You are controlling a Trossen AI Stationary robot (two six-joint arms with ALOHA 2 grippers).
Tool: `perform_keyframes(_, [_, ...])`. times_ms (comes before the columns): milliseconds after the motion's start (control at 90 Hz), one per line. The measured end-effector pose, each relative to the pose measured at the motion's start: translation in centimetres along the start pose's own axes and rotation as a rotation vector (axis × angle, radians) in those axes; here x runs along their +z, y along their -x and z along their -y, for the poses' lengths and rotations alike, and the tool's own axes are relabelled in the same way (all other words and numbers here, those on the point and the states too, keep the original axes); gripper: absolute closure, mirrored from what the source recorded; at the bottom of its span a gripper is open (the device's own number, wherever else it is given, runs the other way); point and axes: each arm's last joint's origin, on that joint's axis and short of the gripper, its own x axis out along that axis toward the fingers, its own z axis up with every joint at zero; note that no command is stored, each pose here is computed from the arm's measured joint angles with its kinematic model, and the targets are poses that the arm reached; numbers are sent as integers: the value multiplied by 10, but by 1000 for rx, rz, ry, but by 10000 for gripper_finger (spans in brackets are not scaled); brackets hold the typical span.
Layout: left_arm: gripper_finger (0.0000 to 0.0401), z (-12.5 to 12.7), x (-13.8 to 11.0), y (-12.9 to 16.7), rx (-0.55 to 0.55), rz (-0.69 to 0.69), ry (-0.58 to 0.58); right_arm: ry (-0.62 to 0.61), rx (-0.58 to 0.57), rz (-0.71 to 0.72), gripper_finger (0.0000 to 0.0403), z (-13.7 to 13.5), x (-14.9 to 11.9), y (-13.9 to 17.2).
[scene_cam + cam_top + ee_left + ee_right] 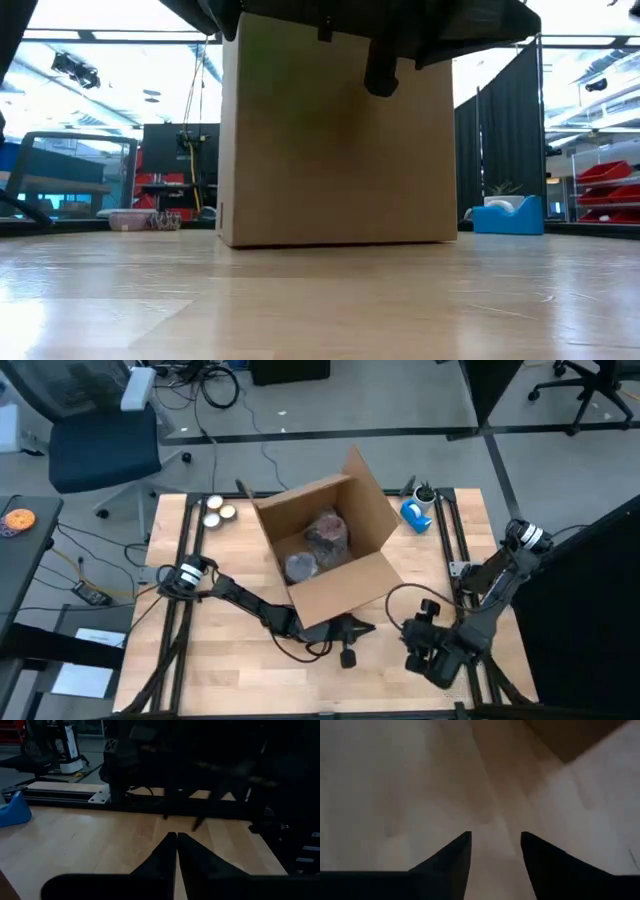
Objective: Wrap mug
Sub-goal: Return to Home Position
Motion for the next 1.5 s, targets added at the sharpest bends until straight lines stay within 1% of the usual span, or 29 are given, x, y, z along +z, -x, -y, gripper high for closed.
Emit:
perform_keyframes(67, [401, 0, 0, 0, -1, 3, 15, 3, -13, -24, 290, 4, 1, -7])
perform_keyframes(167, [401, 0, 1, 0, -2, 9, 88, 27, -20, -60, 321, 8, 4, -15])
perform_keyframes(233, [401, 1, 4, 0, -8, 37, 129, 39, -15, -83, 342, 10, 7, -20])
perform_keyframes(300, [401, 0, 4, 0, -20, 23, 163, 53, -5, -107, 364, 12, 12, -24])
perform_keyframes(367, [401, 0, 4, 2, -46, -16, 149, 73, 21, -121, 388, 12, 16, -27])
perform_keyframes(422, [401, 0, 6, 3, -66, -45, 112, 99, 48, -123, 398, 11, 20, -29])
perform_keyframes(489, [401, 0, 13, 8, -87, -76, 43, 129, 87, -118, 397, 10, 24, -31])
perform_keyframes(644, [401, -3, 42, 28, -143, -147, -160, 175, 180, -124, 402, 9, 36, -35])
perform_keyframes(689, [401, -5, 50, 34, -140, -167, -186, 185, 197, -111, 402, 10, 40, -37])
perform_keyframes(800, [401, -10, 64, 47, -96, -205, -189, 214, 205, -87, 402, 12, 46, -39])
perform_keyframes(878, [401, -10, 70, 56, -81, -240, -205, 230, 200, -81, 402, 15, 49, -40])
perform_keyframes(989, [401, -1, 69, 74, -69, -341, -239, 235, 191, -78, 403, 18, 52, -42])
perform_keyframes(1100, [401, 7, 70, 98, -81, -453, -226, 214, 194, -60, 403, 23, 55, -36])
perform_keyframes(1200, [401, 18, 76, 123, -85, -502, -203, 201, 184, 43, 403, 27, 59, -22])
perform_keyframes(1300, [401, 29, 84, 149, -59, -498, -192, 230, 182, 170, 403, 33, 62, -2])
perform_keyframes(1378, [401, 34, 91, 170, -15, -488, -189, 262, 183, 241, 403, 40, 63, 13])
perform_keyframes(1500, [401, 36, 98, 199, 72, -465, -184, 278, 182, 337, 403, 53, 66, 32])
